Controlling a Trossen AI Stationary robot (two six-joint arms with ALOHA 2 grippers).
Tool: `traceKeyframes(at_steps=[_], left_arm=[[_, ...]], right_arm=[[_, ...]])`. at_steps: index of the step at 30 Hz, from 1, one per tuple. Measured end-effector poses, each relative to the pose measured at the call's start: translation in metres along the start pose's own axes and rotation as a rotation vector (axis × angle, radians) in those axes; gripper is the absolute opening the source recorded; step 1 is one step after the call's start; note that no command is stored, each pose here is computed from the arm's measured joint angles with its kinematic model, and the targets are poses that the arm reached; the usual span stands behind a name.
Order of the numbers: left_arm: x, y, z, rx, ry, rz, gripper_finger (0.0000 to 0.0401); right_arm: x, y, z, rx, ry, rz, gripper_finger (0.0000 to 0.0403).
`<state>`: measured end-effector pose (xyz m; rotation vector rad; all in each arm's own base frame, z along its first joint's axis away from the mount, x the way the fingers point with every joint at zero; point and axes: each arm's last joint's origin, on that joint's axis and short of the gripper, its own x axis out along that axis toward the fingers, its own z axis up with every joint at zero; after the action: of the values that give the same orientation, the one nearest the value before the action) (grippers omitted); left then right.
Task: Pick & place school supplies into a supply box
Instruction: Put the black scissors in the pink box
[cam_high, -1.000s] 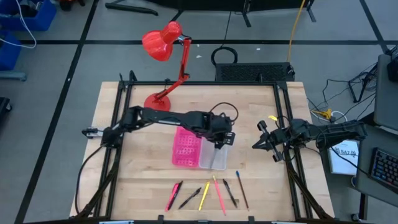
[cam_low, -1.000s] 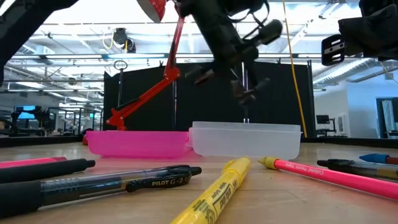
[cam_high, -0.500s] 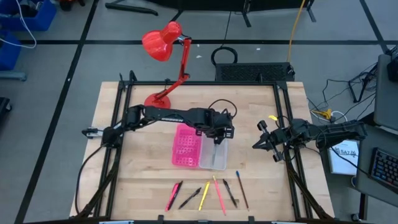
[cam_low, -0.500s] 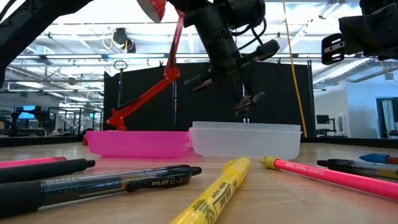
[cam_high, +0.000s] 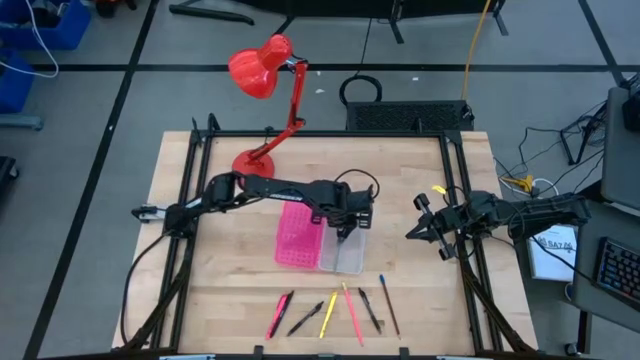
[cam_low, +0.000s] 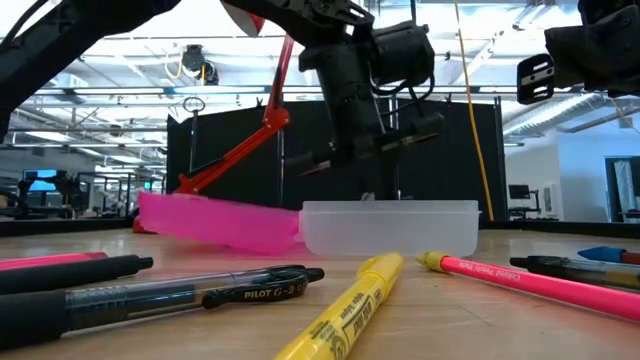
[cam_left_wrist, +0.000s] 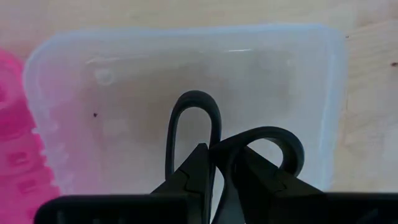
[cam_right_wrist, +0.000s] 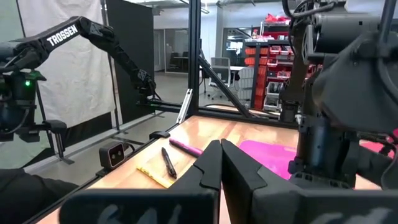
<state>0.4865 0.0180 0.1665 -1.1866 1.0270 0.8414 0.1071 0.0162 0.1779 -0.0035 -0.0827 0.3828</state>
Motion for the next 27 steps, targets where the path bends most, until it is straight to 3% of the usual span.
traceKeyframes(at_steps=[3, 10, 15, 22, 27], left_arm=[[0.003, 0.0, -0.001, 0.003, 0.001, 0.007, 0.0071], [0.006, 0.0, -0.006, 0.044, -0.006, 0.018, 0.0156], [0.004, -0.001, -0.007, 0.099, -0.009, 0.015, 0.0192], [-0.016, -0.004, 0.0, 0.141, -0.072, -0.011, 0.0194], [-0.016, -0.002, 0.0, 0.168, 0.011, -0.021, 0.017]], right_arm=[[0.0, 0.0, 0.0, 0.0, 0.0, 0.0, 0.0], [0.0, 0.0, 0.0, 0.001, 0.001, 0.0, 0.0], [0.0, 0.0, 0.0, 0.034, 0.0, 0.001, 0.0], [0.0, 0.0, 0.0, 0.035, 0.001, 0.001, 0.0], [0.0, 0.0, -0.001, 0.036, 0.005, 0.001, 0.0]])
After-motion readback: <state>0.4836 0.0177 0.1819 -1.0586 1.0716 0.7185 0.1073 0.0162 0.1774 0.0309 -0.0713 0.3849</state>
